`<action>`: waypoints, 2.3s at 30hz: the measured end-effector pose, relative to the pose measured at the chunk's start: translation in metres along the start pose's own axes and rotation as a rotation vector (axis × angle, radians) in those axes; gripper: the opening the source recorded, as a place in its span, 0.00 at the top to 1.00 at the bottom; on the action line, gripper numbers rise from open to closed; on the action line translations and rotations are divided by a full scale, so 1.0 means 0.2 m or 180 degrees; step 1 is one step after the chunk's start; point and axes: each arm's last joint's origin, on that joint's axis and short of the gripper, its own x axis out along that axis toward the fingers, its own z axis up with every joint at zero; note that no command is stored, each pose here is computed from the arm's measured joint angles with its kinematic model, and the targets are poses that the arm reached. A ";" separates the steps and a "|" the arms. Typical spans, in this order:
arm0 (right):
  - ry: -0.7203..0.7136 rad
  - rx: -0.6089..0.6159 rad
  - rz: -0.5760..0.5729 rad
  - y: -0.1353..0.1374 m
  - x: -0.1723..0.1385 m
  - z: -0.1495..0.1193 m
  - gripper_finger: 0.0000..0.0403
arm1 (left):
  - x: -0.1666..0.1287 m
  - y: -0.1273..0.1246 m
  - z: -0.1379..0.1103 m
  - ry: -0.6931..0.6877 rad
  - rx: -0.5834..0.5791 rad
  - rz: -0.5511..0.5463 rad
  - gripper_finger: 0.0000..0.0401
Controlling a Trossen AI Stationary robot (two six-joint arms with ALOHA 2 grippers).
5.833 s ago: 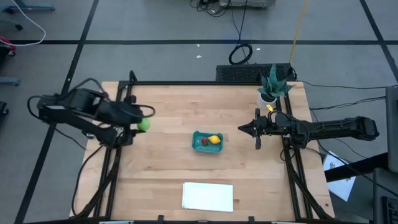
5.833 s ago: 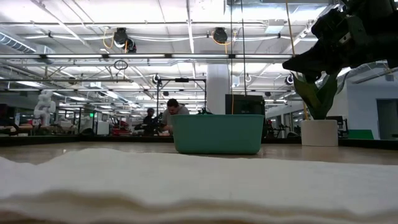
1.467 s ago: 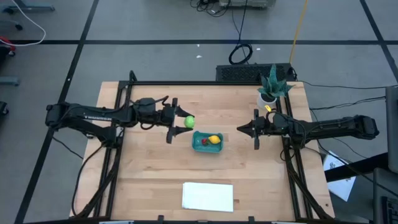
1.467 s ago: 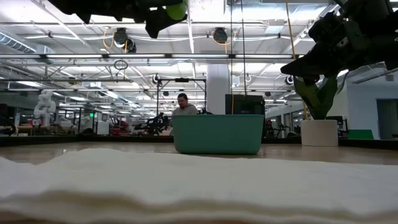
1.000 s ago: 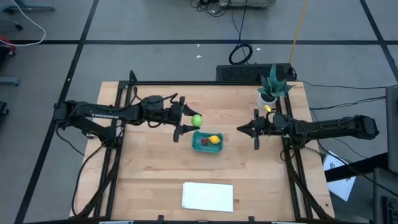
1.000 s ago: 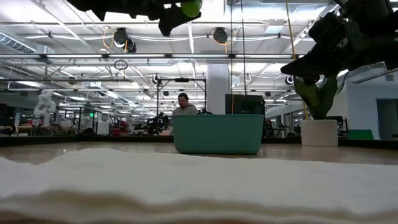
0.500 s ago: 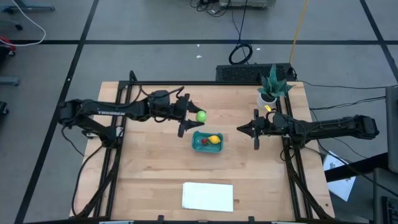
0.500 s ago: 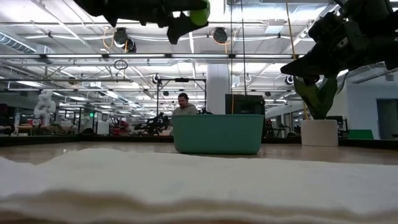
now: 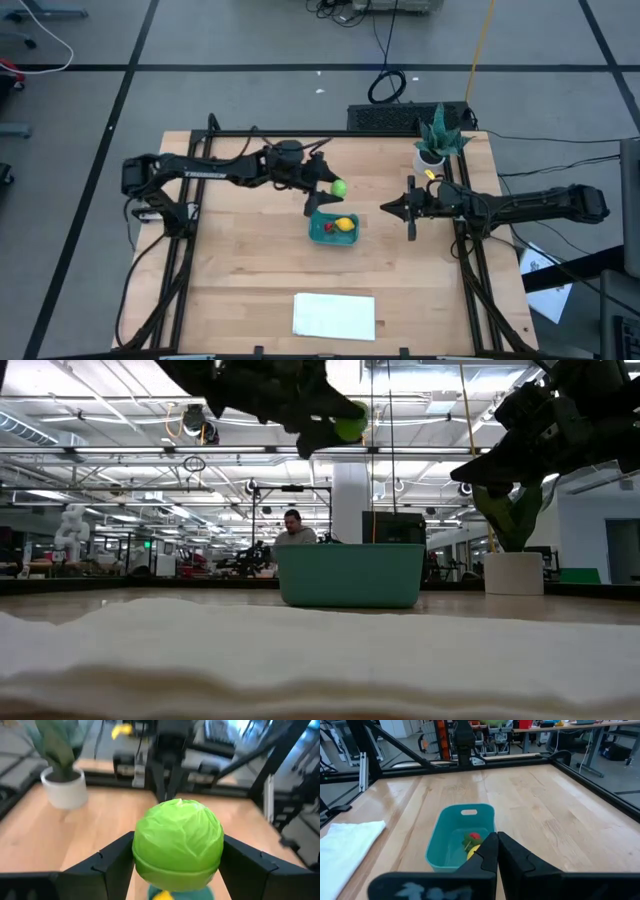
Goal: Pick and placing Produce into tupperware
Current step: Put the green cabbage into the blue bin
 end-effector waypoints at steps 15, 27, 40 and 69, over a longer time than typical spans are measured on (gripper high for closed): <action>-0.0009 0.0000 0.0001 0.00 0.00 0.00 1.00 | 0.18 0.08 -0.17 0.1167 0.0053 -0.0020 0.36; -0.0043 0.0000 0.0003 0.00 0.00 0.01 1.00 | 0.20 0.04 -0.26 0.1597 0.0202 -0.0156 0.36; -0.0039 0.0002 0.0002 0.00 0.00 0.01 1.00 | 0.29 -0.04 -0.38 0.1928 0.0384 -0.0086 0.36; -0.0024 0.0037 0.0002 0.00 0.02 0.00 1.00 | 0.28 -0.06 -0.43 0.2210 0.0611 -0.0225 0.36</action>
